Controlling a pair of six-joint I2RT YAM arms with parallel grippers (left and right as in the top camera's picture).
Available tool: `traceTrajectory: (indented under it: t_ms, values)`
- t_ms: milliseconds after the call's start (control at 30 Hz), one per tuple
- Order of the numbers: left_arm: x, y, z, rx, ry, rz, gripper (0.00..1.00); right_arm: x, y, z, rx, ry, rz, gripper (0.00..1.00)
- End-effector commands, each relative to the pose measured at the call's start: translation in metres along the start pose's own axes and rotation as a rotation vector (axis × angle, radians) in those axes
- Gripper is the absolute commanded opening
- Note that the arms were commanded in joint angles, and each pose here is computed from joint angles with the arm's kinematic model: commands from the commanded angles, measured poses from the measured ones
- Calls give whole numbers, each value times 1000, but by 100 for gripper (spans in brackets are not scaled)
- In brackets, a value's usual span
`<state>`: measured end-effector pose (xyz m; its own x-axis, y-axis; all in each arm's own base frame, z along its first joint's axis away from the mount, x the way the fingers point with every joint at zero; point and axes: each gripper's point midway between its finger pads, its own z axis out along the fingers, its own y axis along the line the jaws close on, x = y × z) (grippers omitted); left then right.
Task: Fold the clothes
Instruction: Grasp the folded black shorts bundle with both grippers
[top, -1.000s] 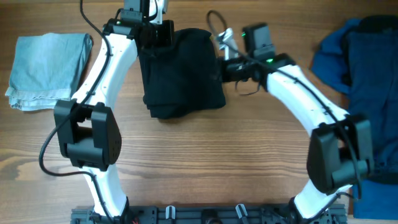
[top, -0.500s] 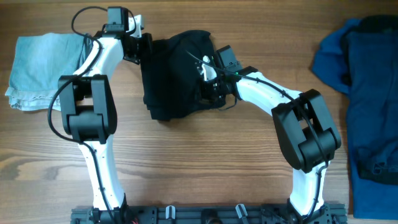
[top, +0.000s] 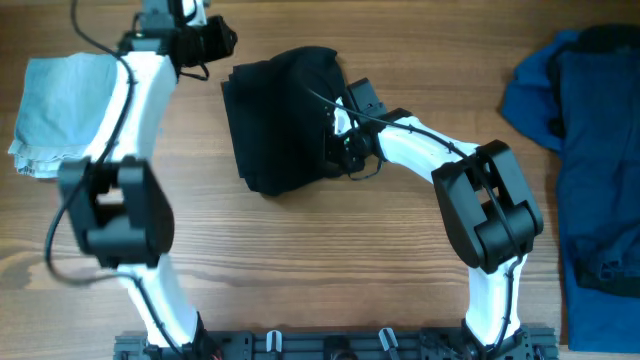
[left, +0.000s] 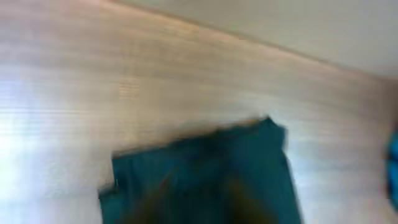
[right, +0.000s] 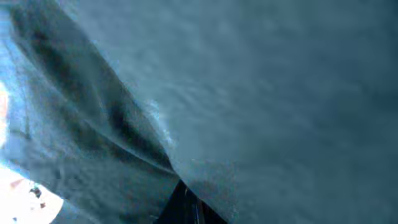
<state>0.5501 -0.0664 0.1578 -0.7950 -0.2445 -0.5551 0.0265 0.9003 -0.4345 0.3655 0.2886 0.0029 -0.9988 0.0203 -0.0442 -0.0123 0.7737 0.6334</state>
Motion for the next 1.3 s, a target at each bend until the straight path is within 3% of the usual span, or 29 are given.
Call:
traceTrajectory:
  t_ms: [0,33,200,333,533,1100,1133,1200,1233,1267]
  values:
    - [19,-3,-35,-36,80,-81,92,-5,29,-9,-118,2,-33,4]
    - [28,0,-36,-48,119,-88,100,-8,38,-17,-133,-16,-49,4]
    - [77,13,-37,-93,316,-87,100,-31,71,-73,-192,-150,-120,15]
    - [107,23,-22,-119,429,-128,100,-49,55,-89,-166,-213,-136,18]
    - [155,39,11,-154,565,-163,100,-72,21,-93,26,-333,-178,4]
    - [203,52,56,-169,584,-188,100,-81,-5,-64,97,-334,-207,4]
    - [204,50,57,-168,583,-191,92,-81,-5,-64,97,-333,-205,4]
    - [205,45,59,-159,583,-179,56,-79,-4,-63,91,-326,-205,4]
    - [206,42,60,-156,585,-170,48,-78,-3,-63,82,-320,-206,5]
    - [207,40,61,-155,585,-165,48,-77,-2,-63,75,-316,-207,4]
